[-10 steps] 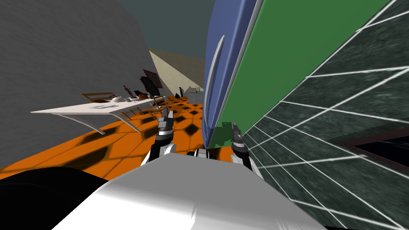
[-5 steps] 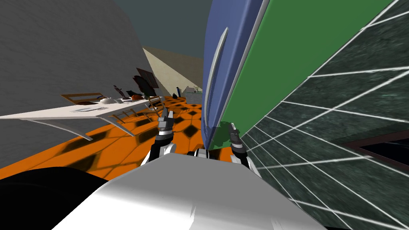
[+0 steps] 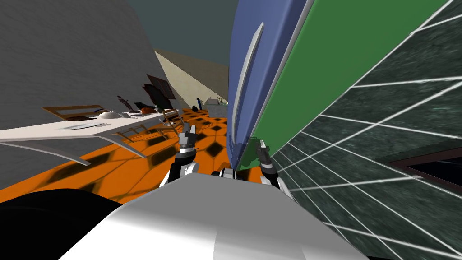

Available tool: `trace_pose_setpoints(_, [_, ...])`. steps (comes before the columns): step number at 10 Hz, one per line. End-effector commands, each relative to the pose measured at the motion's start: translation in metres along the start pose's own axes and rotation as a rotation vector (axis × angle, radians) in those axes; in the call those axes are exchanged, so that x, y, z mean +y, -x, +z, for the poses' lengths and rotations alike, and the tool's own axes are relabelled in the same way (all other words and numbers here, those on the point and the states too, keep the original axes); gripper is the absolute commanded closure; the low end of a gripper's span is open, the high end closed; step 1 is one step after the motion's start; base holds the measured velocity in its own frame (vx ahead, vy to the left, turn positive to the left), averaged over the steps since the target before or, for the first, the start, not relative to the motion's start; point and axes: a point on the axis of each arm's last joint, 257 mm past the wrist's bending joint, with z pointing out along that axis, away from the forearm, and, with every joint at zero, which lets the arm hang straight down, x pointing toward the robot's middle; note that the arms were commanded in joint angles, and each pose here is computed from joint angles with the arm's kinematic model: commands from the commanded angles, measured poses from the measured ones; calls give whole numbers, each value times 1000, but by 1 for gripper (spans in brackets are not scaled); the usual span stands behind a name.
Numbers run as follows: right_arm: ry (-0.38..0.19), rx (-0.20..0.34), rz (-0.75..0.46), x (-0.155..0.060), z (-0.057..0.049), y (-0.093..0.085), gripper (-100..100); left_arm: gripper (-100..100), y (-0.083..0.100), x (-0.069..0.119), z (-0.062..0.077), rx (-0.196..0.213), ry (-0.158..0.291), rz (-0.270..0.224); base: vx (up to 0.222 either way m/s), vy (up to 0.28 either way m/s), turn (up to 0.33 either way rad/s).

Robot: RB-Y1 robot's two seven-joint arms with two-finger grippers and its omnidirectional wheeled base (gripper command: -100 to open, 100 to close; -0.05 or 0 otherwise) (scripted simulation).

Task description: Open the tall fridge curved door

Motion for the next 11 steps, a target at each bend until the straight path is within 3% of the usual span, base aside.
trace_pose_setpoints(1, [37,24,-101,5,-8,-12,-100,0,0,0,0,0,0,0,76,85,-117])
trace_pose_setpoints(5, [62,39,-214,8,-13,-20,-100,0,0,0,0,0,0,0,62,58,-63])
trace_pose_setpoints(8, [111,72,-333,12,-25,-36,-100,0,0,0,0,0,0,0,47,56,-117])
trace_pose_setpoints(10, [112,70,-369,12,-25,-36,-100,0,0,0,0,0,0,0,2,37,-60])
trace_pose_setpoints(11, [136,87,-421,14,-31,-44,-100,0,0,0,0,0,0,0,20,46,-140])
